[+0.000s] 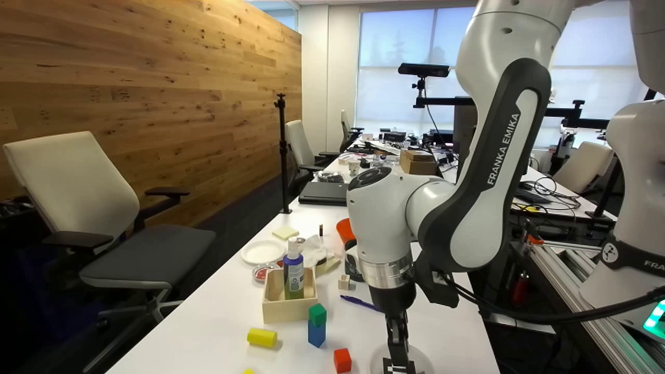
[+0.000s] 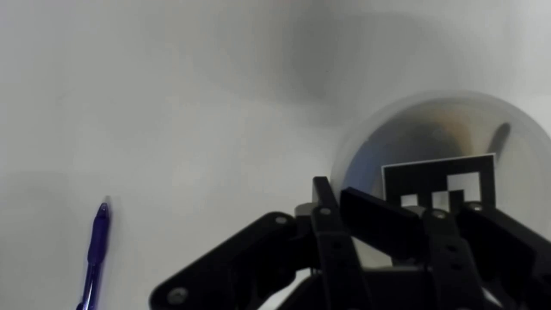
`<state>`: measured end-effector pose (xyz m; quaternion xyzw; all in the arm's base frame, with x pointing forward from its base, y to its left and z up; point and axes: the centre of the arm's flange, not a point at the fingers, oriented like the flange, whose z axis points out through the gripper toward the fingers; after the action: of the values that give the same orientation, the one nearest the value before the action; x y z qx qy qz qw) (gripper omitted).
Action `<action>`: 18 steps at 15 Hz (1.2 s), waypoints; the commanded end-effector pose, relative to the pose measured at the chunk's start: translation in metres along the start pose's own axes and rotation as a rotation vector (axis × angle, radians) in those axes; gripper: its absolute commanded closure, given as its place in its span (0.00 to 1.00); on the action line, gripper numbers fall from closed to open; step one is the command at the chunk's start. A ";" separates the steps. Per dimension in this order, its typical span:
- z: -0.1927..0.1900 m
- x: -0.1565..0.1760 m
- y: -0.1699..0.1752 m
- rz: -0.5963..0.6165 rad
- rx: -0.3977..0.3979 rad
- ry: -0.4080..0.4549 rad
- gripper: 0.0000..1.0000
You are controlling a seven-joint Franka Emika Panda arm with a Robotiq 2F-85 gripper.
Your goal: Put the blue bottle inside the small crate, then place the clear lid on the table
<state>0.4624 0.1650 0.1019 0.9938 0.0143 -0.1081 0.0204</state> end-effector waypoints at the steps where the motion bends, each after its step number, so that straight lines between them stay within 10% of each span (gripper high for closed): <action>1: 0.002 0.004 -0.010 -0.027 -0.035 -0.001 0.98; 18: -0.051 -0.015 -0.051 -0.053 -0.134 0.128 0.98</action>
<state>0.4598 0.2209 0.1415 0.9951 0.0555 -0.0482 0.0665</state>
